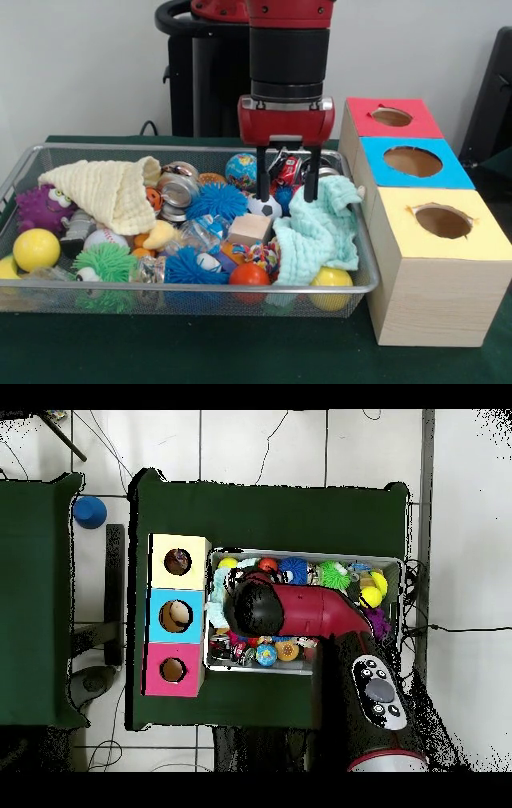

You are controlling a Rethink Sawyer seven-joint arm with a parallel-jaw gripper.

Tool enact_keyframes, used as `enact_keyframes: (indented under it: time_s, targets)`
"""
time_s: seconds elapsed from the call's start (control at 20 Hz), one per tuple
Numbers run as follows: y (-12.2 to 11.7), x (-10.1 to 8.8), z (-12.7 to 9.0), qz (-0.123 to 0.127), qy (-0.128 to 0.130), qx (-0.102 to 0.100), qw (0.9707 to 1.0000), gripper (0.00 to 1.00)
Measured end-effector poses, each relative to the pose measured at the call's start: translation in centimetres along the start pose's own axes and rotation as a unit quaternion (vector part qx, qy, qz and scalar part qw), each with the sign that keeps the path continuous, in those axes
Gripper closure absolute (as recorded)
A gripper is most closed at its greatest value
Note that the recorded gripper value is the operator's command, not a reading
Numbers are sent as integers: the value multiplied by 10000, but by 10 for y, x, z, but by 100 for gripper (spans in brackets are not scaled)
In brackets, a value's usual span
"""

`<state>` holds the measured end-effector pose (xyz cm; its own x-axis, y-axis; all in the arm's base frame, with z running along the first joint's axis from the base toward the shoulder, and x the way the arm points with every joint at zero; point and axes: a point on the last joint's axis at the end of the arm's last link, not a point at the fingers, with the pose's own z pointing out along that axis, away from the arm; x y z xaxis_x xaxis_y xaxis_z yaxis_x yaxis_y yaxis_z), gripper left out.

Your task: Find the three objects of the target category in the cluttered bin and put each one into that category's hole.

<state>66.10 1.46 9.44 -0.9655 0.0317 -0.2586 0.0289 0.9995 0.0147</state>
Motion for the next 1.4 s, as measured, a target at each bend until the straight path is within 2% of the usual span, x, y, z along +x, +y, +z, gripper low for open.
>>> enact_keyframes:
  time_s: [0.3,0.55,1.0,1.4]
  targets:
    - [-11,3,22,123,-290,-18,9995,0]
    - [-15,10,42,201,-406,-51,9990,0]
    - [-14,23,60,246,-328,-101,9991,0]
    - [-13,29,66,256,-263,-118,9993,0]
